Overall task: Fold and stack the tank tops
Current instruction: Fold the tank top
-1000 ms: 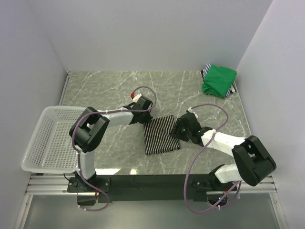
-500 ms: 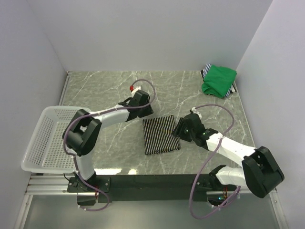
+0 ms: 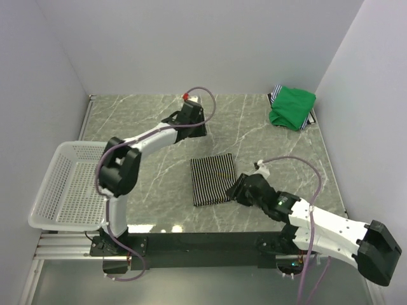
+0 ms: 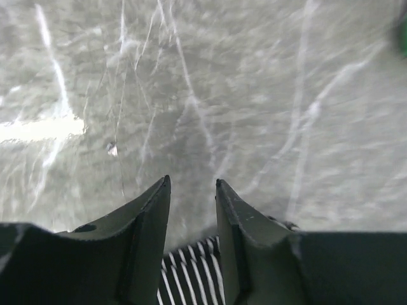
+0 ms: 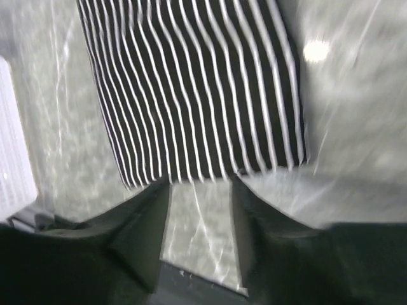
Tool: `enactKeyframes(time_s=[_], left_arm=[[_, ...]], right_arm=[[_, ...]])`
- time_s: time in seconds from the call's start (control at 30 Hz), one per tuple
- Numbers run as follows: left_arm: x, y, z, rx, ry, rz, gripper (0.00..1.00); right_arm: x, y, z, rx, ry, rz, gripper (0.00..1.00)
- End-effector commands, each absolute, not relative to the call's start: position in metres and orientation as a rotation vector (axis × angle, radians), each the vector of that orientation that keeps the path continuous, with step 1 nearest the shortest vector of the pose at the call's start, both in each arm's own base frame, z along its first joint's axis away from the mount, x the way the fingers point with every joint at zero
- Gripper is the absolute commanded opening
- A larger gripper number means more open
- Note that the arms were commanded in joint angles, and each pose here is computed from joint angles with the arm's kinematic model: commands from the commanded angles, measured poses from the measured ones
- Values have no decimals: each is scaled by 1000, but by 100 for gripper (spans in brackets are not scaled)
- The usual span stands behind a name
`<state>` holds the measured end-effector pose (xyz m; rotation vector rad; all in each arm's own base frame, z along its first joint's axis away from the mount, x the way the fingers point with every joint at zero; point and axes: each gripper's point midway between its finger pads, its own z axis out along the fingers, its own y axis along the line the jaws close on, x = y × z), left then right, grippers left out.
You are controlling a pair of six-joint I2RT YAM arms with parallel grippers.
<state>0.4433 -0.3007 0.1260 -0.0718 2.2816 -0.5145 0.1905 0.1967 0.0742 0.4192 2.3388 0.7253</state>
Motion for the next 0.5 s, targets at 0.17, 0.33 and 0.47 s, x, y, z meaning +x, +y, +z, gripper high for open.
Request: enactKeyframes(time_s=[0.17, 0.33, 0.47], left_arm=[[437, -311, 56, 176, 2455, -438, 38], [423, -310, 40, 183, 2492, -465, 34], [408, -305, 32, 139, 2515, -482, 30]], right_arm=[[168, 200, 45, 630, 2342, 760, 18], [170, 203, 30, 630, 2379, 709, 8], [179, 205, 27, 603, 2395, 663, 8]])
